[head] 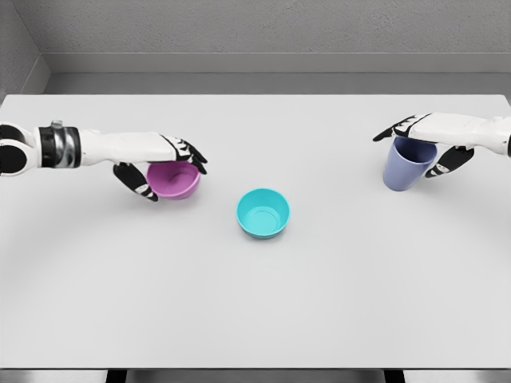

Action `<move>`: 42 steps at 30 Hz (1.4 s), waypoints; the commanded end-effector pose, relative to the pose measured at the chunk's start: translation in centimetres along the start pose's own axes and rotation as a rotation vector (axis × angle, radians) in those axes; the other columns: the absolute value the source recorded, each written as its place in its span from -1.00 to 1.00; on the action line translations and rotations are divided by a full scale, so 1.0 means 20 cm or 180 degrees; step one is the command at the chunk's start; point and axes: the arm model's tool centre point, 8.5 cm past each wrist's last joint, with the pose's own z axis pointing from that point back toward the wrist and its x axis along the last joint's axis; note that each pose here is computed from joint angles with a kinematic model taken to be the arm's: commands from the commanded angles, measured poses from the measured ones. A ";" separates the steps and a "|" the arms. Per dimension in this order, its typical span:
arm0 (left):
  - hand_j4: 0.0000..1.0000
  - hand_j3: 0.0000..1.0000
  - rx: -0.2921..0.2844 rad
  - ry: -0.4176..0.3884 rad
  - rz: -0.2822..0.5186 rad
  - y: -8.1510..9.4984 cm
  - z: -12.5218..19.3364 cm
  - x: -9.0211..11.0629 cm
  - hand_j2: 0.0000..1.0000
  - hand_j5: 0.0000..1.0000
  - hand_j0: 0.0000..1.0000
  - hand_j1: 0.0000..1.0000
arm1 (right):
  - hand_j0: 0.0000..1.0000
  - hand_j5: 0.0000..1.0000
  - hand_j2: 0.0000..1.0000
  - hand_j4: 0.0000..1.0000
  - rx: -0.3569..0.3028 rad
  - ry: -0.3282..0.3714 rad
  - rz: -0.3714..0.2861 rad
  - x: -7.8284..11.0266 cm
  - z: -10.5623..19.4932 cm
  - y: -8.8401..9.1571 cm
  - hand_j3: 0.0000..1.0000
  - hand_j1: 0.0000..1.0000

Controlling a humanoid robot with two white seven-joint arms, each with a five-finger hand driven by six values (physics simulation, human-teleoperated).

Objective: Stacking bowl and cup with both arms

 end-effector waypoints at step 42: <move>0.57 0.57 -0.0013 -0.0644 -0.0410 0.26 -0.32 0.34 0.57 0.57 0.57 0.57 | 0.42 0.42 0.42 0.42 0.0066 0.0023 0.0115 0.01 -0.01 0.02 0.42 0.42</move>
